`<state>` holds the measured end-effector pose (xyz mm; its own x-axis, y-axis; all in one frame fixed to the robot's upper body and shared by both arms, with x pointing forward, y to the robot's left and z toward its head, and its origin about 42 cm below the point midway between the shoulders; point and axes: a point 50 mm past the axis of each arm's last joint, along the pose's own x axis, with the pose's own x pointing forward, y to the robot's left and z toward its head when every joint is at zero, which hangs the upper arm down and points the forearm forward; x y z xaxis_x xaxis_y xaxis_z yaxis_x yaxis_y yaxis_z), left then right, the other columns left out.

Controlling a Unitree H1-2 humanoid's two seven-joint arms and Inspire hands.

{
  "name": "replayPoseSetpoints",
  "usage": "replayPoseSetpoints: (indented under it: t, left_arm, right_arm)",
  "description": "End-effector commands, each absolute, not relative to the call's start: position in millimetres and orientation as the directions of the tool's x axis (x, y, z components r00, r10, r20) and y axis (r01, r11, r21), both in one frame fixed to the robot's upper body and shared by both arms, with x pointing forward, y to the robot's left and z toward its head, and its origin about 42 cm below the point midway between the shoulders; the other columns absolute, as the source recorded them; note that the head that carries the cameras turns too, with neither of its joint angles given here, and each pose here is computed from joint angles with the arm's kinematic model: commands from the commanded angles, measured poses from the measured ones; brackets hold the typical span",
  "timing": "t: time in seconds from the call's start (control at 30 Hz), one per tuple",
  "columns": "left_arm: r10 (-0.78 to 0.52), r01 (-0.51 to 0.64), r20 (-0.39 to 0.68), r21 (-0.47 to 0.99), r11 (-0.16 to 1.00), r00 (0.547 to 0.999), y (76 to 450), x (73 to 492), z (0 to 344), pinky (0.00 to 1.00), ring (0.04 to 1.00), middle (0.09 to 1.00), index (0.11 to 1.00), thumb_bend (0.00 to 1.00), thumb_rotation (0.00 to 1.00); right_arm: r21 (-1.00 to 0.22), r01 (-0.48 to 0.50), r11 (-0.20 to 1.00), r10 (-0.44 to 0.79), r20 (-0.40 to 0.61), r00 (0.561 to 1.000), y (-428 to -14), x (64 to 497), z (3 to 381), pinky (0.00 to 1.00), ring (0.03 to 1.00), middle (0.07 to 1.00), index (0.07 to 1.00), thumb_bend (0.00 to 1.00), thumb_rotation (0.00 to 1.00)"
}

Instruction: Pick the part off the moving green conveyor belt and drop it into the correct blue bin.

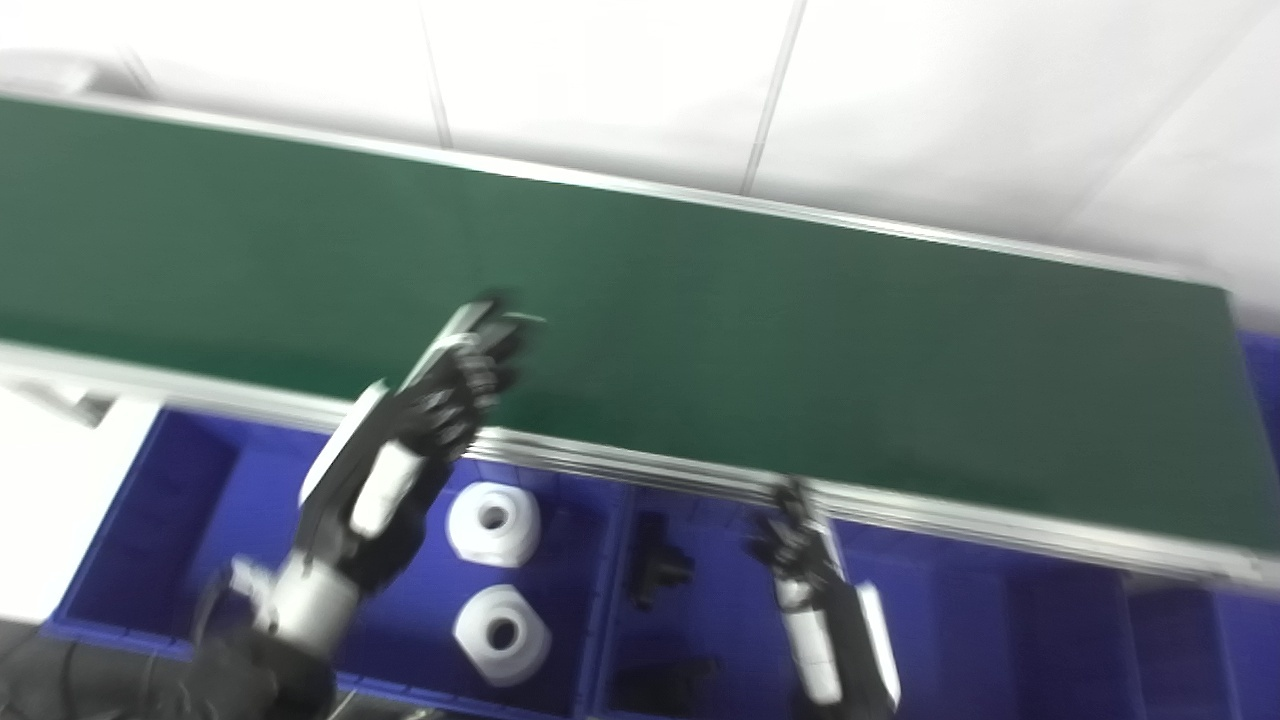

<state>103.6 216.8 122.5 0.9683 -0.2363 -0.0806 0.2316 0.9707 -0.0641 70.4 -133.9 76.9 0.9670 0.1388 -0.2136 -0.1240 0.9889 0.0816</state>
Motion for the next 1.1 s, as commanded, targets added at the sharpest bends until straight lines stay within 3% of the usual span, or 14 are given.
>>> replayPoseSetpoints:
  t: [0.0,0.1,0.33,0.43,0.53,0.67,0.77,0.93,1.07]
  left_arm:
    - [-0.254,0.248,0.016,0.161,0.955,0.967,228,103,124,1.0,1.0,1.0,1.0,0.78,0.92]
    - [-0.272,0.261,0.014,0.23,0.938,0.962,234,104,109,1.0,1.0,1.0,1.0,0.7,0.91]
    - [-0.314,0.285,0.042,0.318,0.904,0.949,229,103,105,1.0,1.0,1.0,1.0,0.64,0.9]
    - [-0.298,0.263,0.067,0.315,0.912,0.952,220,95,115,1.0,1.0,1.0,1.0,0.68,0.92]
    - [-0.27,0.224,0.105,0.324,0.919,0.957,215,88,126,1.0,1.0,1.0,1.0,0.64,0.99]
    - [-0.188,0.154,0.102,0.275,0.949,0.977,212,78,134,1.0,1.0,1.0,1.0,0.63,1.0]
    - [-0.158,0.134,0.107,0.204,0.97,0.982,206,80,128,1.0,1.0,1.0,1.0,0.62,1.0]
    - [-0.138,0.099,0.131,0.264,0.959,0.982,203,85,117,1.0,1.0,1.0,1.0,0.68,1.0]
    - [-0.143,0.111,0.125,0.233,0.966,0.982,204,86,113,1.0,1.0,1.0,1.0,0.67,1.0]
  right_arm:
    - [0.181,-0.097,0.979,0.129,-0.174,0.976,-93,78,99,0.89,0.952,0.989,0.995,0.79,0.84]
    - [0.191,-0.095,0.977,0.129,-0.173,0.977,-84,81,99,0.95,0.971,1.0,1.0,0.77,0.84]
    - [0.18,-0.088,0.98,0.119,-0.172,0.978,-83,83,99,0.97,0.977,1.0,1.0,0.78,0.87]
    - [0.174,-0.084,0.981,0.115,-0.177,0.978,-88,81,99,0.96,0.977,1.0,1.0,0.78,0.87]
    - [0.167,-0.076,0.983,0.105,-0.172,0.979,-93,79,100,0.95,0.975,1.0,1.0,0.76,0.87]
    - [0.126,-0.055,0.991,0.076,-0.164,0.984,-100,75,99,0.96,0.966,1.0,1.0,0.76,0.9]
    - [0.112,-0.039,0.993,0.056,-0.152,0.987,-105,73,97,0.98,0.969,1.0,1.0,0.75,0.91]
    - [0.101,-0.037,0.994,0.053,-0.156,0.986,-110,70,93,0.98,0.977,1.0,1.0,0.76,0.92]
    - [0.093,-0.028,0.995,0.042,-0.153,0.987,-109,71,92,0.97,0.974,1.0,1.0,0.75,0.91]
